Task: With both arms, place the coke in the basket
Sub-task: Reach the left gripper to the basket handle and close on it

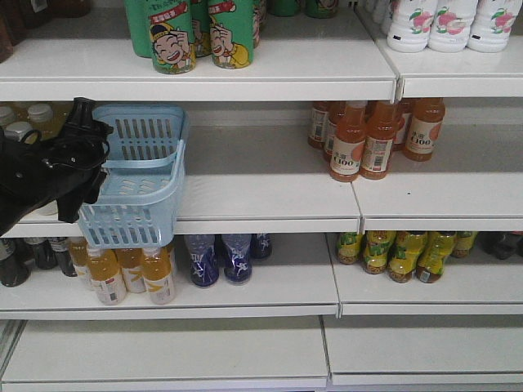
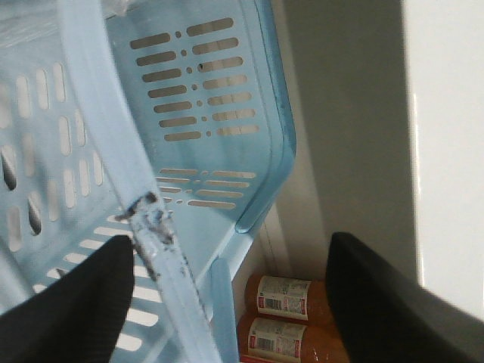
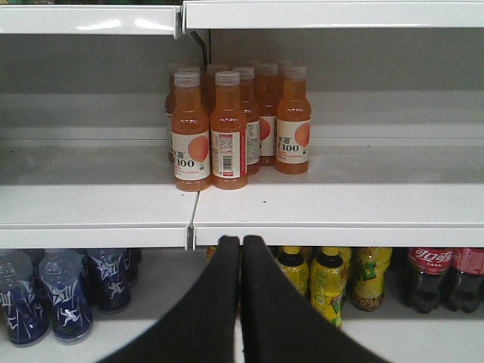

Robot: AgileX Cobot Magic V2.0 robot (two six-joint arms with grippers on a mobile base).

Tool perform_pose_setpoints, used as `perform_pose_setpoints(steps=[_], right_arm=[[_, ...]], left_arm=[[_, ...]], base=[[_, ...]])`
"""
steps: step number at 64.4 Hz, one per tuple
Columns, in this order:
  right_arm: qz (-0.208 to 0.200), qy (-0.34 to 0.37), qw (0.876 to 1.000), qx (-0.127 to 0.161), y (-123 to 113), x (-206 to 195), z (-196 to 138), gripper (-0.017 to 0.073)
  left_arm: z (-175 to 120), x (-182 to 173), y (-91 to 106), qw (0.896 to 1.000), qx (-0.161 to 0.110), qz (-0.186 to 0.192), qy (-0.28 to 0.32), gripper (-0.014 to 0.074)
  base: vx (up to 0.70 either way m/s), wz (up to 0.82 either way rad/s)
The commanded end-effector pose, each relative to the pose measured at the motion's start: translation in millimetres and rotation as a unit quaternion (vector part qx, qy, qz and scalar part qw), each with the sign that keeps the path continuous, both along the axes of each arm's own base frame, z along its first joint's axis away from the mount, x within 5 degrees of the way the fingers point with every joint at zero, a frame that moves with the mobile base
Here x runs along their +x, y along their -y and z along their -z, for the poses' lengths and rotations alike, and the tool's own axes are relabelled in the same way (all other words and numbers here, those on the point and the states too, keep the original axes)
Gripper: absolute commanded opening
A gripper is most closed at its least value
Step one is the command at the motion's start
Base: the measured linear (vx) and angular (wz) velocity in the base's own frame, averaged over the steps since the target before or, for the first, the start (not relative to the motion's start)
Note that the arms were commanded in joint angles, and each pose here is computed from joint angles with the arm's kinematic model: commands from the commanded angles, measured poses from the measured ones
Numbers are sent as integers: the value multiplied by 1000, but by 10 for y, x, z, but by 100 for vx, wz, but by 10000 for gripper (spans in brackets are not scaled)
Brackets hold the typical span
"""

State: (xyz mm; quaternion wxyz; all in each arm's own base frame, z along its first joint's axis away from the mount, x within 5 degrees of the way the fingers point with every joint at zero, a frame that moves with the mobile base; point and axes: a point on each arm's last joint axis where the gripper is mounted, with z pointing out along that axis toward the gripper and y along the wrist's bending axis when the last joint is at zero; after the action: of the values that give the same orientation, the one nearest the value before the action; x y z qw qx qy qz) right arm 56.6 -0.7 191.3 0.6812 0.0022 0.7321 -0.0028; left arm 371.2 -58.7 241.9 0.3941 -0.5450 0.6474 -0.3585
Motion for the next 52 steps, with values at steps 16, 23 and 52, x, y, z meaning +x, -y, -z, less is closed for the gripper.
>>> perform_pose_setpoints(steps=[16, 23, 52], right_arm=[[-2, 43, 999, -1, -3, -7, -46, -9], [-2, 43, 999, -1, -3, -7, -46, -9], [-2, 43, 999, -1, -3, -7, -46, -9]], left_arm=[[-182, 220, -2, 999, 1, -19, 50, 494], [-179, 257, -46, 996, 13, -43, 72, 453], [-50, 238, -45, 1000, -10, -2, 5, -3]], base=[[0, 0], [0, 0], [0, 0]])
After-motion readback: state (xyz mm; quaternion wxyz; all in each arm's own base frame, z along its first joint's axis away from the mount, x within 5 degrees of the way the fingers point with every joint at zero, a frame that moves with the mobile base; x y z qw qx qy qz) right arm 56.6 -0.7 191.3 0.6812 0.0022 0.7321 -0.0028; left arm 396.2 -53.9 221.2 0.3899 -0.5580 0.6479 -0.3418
